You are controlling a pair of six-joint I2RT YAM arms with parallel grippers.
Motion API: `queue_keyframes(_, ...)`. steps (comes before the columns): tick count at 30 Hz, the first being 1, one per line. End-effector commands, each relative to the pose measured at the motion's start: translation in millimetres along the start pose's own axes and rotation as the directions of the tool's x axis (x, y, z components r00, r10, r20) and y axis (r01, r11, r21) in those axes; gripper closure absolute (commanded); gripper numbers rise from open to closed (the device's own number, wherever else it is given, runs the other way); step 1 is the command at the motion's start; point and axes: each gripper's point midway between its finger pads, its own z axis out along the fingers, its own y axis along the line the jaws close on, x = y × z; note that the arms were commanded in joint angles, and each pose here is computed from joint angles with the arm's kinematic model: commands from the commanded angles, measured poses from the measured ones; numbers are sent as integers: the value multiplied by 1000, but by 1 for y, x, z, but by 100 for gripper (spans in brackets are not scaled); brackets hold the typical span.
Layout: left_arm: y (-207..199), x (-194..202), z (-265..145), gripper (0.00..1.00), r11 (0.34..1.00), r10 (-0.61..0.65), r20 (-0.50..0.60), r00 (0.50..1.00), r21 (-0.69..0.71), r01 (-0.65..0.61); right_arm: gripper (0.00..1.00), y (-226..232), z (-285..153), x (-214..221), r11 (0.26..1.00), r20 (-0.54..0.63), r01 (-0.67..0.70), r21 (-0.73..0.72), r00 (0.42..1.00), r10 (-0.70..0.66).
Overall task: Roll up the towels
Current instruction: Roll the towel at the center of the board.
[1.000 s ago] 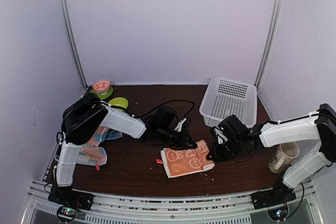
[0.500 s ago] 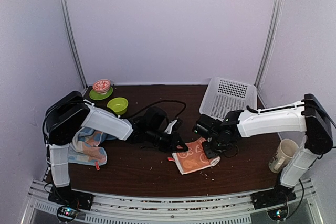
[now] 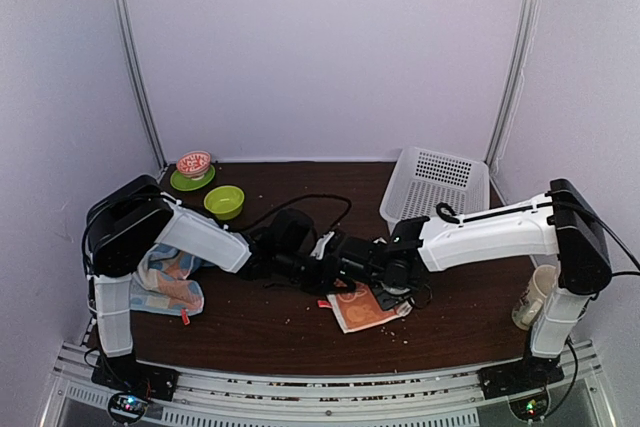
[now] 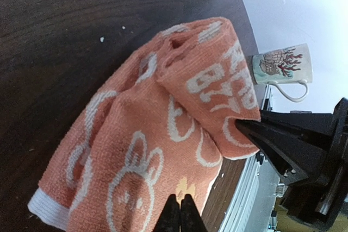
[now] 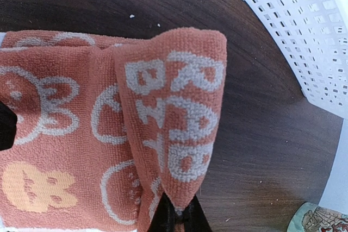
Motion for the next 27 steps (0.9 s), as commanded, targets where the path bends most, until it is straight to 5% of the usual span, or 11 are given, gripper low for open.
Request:
queue_keyframes(1,-26,-23,-6,97,996,46,58,997,71,-50,100,2,2,-6,1000,31,-18,17,999,17)
queue_keyframes(16,-14,-26,16,99,997,8,30,1000,82,-10,85,37,1,-8,980,49,-65,-187,996,75)
queue_keyframes(27,-11,-26,10,100,997,0,32,999,77,-2,58,57,-9,-6,932,71,-53,-358,994,83)
